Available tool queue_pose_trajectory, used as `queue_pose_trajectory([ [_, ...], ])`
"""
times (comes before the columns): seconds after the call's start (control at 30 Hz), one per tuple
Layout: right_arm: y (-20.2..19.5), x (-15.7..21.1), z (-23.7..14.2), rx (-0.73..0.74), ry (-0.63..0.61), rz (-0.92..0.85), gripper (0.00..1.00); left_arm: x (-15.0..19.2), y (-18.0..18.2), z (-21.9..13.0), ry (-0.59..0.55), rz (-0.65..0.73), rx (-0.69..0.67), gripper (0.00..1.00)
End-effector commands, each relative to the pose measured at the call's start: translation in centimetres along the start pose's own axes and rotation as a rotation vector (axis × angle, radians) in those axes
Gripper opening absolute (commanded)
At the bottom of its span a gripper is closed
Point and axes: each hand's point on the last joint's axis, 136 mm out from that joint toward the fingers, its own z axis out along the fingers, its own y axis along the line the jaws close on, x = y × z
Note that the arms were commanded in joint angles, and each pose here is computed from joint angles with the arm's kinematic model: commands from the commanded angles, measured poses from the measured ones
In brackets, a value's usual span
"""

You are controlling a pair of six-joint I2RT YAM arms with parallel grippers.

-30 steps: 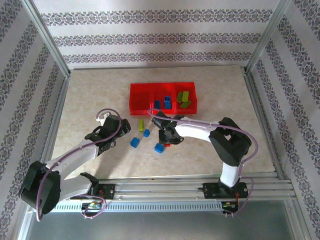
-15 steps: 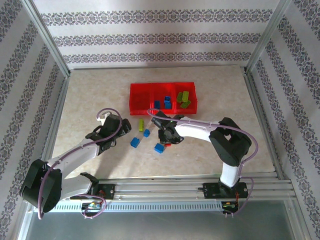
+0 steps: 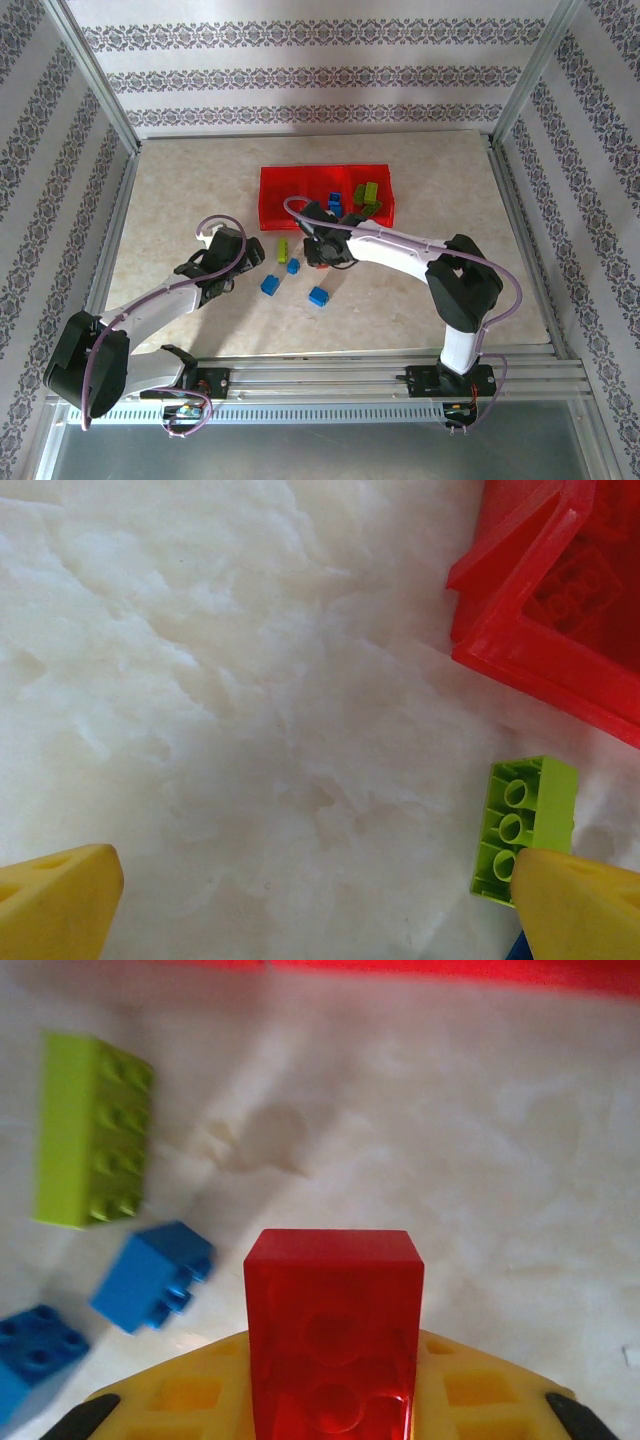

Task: Sort the legos into containers by color
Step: Pick up the lego from the center of the table, then place the lego in the container.

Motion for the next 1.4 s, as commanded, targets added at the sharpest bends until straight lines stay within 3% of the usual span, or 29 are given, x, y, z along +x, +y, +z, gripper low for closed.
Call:
queue_pose_trajectory([
  [0.0, 0.8, -2.5, -0.9, 0.005, -0.057, -0.060, 0.23, -1.5, -0.7, -0.5, -0.039, 0.001, 0.019, 1.00],
  [0.73, 6.4, -14.8, -3.7, -0.090, -0.293, -0.190, 0.25, -1.4, 0.1, -1.0, -0.053, -0.020, 0.020, 1.00],
  [1.2, 6.4, -17.8, 2.4, -0.094, -0.268, -0.128, 0.26, -1.3, 0.1, -1.5, -0.050, -0.020, 0.038, 1.00],
  [1.37, 6.3, -18.3, 3.4, -0.077, -0.273, -0.151, 0.36, -1.3, 0.0, -1.5, -0.044, -0.008, 0.043, 1.00],
])
